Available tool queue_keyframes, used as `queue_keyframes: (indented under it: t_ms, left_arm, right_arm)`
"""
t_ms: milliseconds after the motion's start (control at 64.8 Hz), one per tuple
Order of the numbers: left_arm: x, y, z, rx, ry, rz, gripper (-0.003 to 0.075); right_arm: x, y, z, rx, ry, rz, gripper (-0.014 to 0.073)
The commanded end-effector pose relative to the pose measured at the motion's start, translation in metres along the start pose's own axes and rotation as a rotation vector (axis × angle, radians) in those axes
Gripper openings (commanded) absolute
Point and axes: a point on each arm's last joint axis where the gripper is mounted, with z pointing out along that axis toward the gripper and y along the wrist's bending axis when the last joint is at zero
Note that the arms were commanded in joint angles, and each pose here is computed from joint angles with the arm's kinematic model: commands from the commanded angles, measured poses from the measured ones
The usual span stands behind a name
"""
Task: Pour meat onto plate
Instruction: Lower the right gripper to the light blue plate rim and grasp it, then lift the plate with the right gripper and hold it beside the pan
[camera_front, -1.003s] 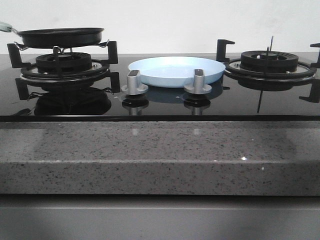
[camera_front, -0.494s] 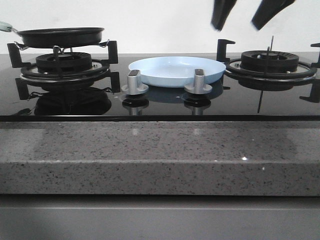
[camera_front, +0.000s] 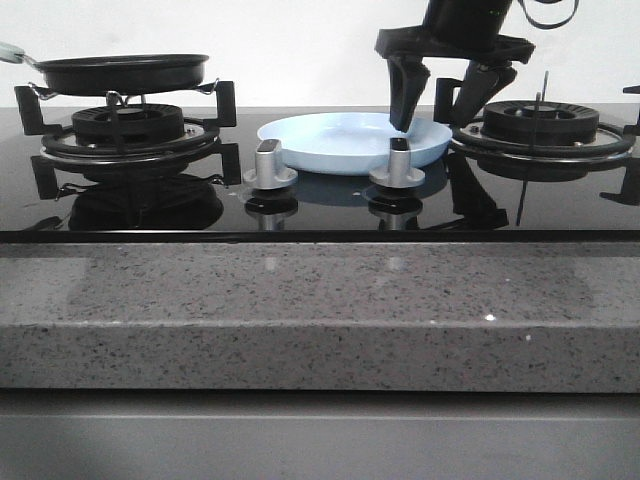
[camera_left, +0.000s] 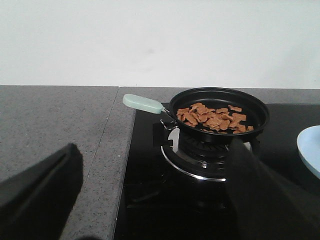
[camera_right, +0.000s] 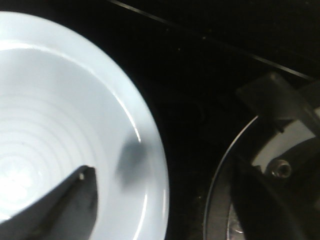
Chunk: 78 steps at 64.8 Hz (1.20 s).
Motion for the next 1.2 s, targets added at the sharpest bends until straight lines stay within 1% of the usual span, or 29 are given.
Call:
queue_keyframes:
  t_ms: [0,31,77,355,540,710,772,818,833,849,972,1019,1080,1188]
  left_arm:
    - [-0.017,0.0,-0.001,0.001,-0.111,-0.013,0.0565]
    - [-0.017,0.0,-0.001,0.001,-0.111,-0.013,0.0565]
    - [-0.017,0.0,-0.001,0.001,-0.111,-0.013,0.0565]
    - [-0.017,0.0,-0.001,0.001,-0.111,-0.013,0.0564]
    - [-0.017,0.0,-0.001,0.001,-0.111,-0.013,0.0564]
    - [-0.017,0.0,-0.001,0.001,-0.111,-0.013,0.0564]
    - [-0.017,0.0,-0.001,0.001,-0.111,-0.013,0.0564]
    - [-0.017,0.0,-0.001,0.001,-0.111,-0.013,0.0564]
    - [-0.017,0.0,-0.001,0.001,-0.111,-0.013,0.0564]
    - [-0.017,0.0,-0.001,0.001,-0.111,-0.013,0.0564]
    - [-0.017,0.0,-0.001,0.001,-0.111,-0.013,0.0564]
    - [-0.017,0.0,-0.001,0.001,-0.111,-0.013,0.0564]
    - [-0.017,0.0,-0.001,0.001,-0.111,-0.013,0.0564]
    - [-0.017,0.0,-0.001,0.001,-0.111,-0.013,0.0564]
  right_arm:
    - [-0.008,0.006,-0.044,-0.002,-0.098,-0.034,0.0431]
    - [-0.008,0.006,-0.044,-0.006,-0.098,-0.035,0.0404]
    - [-0.008,0.007,-0.044,-0.016,-0.099,-0.033,0.0388]
    - [-0.007,0.01,-0.034,-0.059,-0.078,-0.035,0.039]
    - [-0.006,0.01,-0.032,-0.064,-0.066,-0.034,0.039]
    - [-0.004,0.008,-0.018,-0.069,-0.028,-0.029,0.0382]
    - [-0.004,0.008,-0.018,-0.069,-0.027,-0.029,0.0336]
    - [-0.004,0.008,-0.018,-0.069,-0.029,-0.03,0.028]
    - [-0.004,0.009,-0.019,-0.07,-0.029,-0.03,0.0248]
    - [-0.004,0.009,-0.02,-0.07,-0.03,-0.031,0.0237]
    - [-0.004,0.008,-0.022,-0.07,-0.028,-0.031,-0.0019]
    - [-0.004,0.009,-0.025,-0.07,-0.027,-0.032,-0.0076]
    - [-0.004,0.009,-0.029,-0.07,-0.03,-0.033,-0.0057]
    - [-0.005,0.011,-0.044,-0.069,-0.047,-0.039,-0.0059]
